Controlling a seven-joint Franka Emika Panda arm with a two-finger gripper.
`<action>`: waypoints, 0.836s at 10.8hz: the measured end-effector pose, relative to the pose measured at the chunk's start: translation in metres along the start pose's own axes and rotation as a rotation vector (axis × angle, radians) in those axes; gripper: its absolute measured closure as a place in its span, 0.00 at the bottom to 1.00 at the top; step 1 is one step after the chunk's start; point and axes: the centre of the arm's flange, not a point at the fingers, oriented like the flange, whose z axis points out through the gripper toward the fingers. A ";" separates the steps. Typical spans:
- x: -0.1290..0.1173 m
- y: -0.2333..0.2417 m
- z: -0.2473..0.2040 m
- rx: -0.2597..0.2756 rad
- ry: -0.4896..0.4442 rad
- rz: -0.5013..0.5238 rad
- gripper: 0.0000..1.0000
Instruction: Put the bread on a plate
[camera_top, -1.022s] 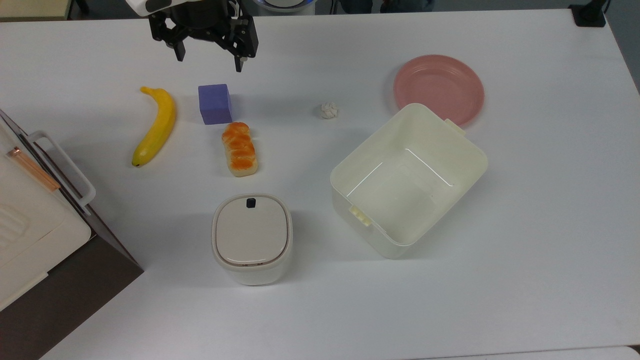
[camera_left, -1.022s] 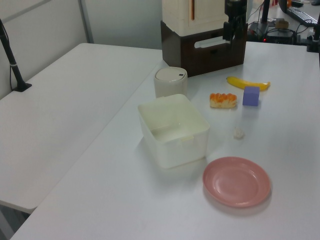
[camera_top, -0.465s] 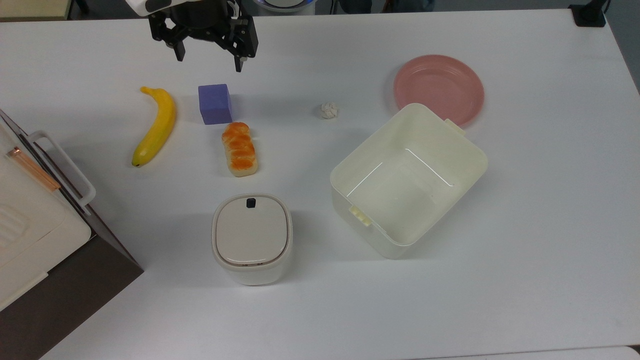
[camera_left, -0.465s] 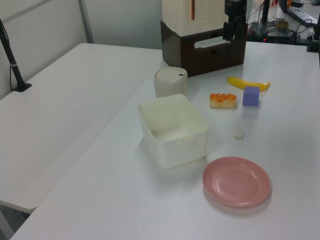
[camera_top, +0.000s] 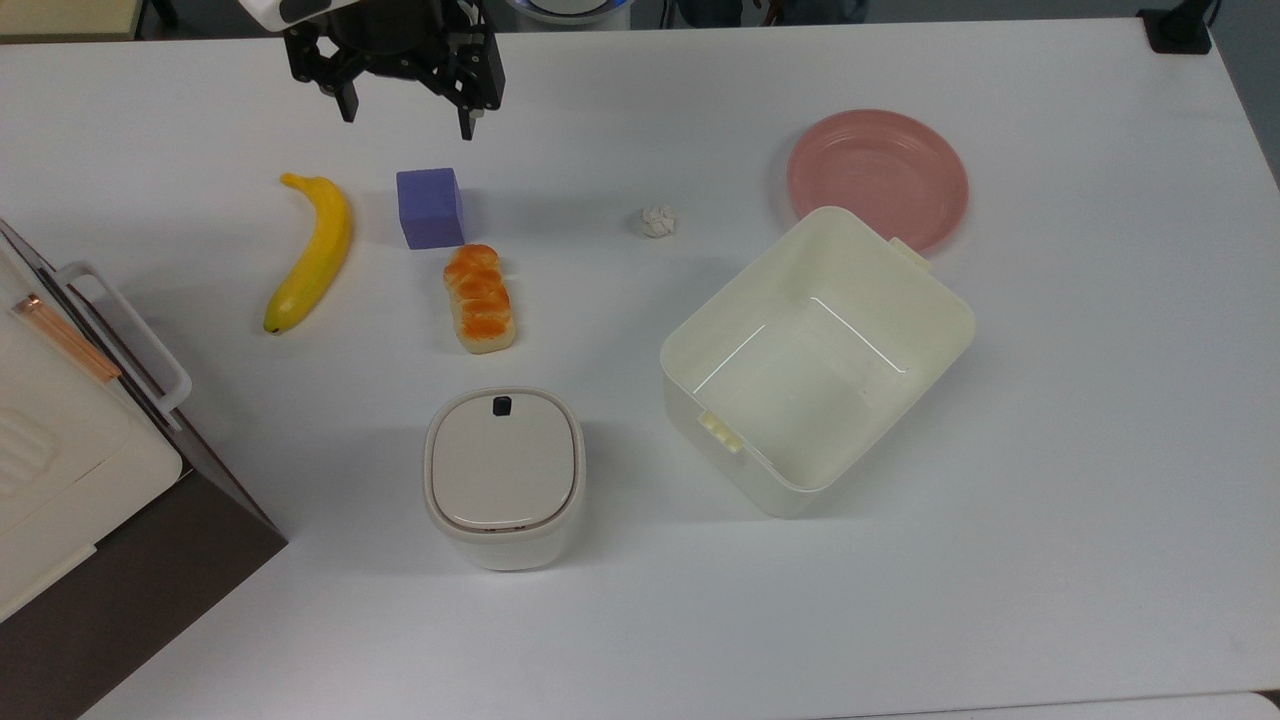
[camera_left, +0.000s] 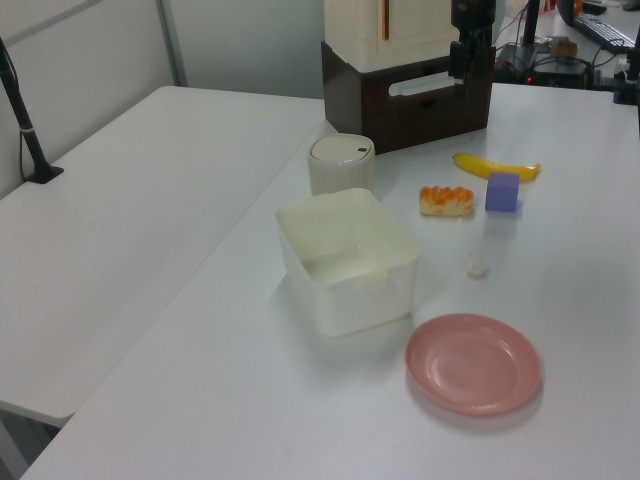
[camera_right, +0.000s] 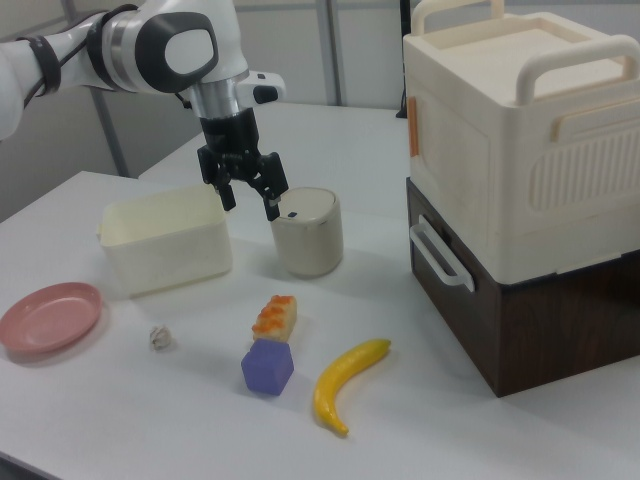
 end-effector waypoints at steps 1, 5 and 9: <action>0.000 0.000 0.000 0.000 -0.001 -0.012 0.00; 0.001 -0.001 0.006 0.000 -0.011 -0.046 0.00; 0.005 0.010 0.037 0.012 -0.049 -0.132 0.00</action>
